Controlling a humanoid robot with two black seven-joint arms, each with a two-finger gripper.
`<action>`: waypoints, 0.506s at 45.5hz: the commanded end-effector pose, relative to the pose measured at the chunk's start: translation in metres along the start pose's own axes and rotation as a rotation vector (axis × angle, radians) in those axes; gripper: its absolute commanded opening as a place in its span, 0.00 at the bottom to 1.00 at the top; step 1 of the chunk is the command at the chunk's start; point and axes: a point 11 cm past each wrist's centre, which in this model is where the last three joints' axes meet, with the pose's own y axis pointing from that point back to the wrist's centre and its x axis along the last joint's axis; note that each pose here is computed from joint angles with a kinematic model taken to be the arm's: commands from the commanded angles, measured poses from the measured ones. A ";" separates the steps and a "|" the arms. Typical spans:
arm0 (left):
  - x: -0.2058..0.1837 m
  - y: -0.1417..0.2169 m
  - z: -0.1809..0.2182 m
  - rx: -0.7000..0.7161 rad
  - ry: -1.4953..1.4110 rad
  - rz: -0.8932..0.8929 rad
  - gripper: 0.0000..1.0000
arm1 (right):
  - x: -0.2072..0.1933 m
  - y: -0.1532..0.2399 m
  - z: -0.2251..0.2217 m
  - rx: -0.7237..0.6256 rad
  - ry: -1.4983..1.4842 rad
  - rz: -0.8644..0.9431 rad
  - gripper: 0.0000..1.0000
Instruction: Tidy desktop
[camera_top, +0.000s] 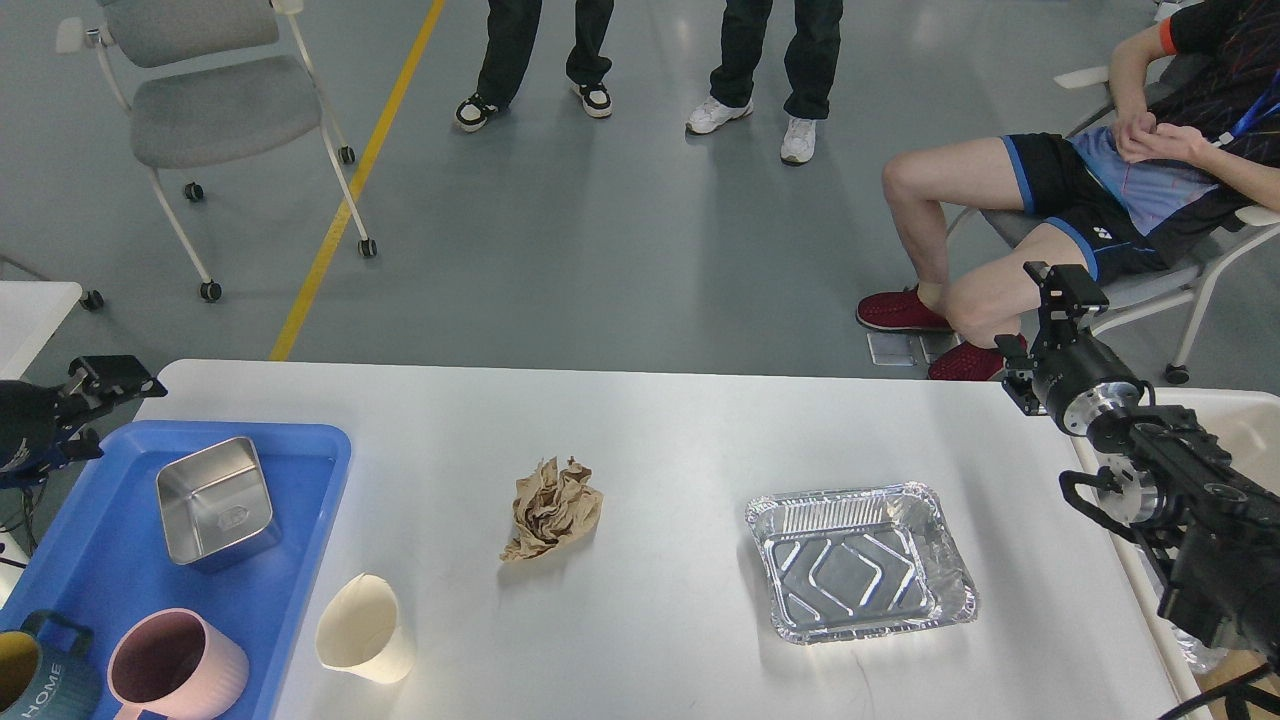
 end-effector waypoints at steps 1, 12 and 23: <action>0.005 0.003 0.054 -0.118 -0.046 0.017 0.96 | -0.001 -0.001 -0.001 0.002 -0.002 -0.002 1.00; -0.011 0.005 0.129 -0.355 0.018 0.042 0.96 | 0.001 0.000 0.000 0.000 0.000 0.001 1.00; -0.055 0.002 0.160 -0.424 -0.031 -0.016 0.96 | 0.001 0.000 0.000 0.000 0.000 0.001 1.00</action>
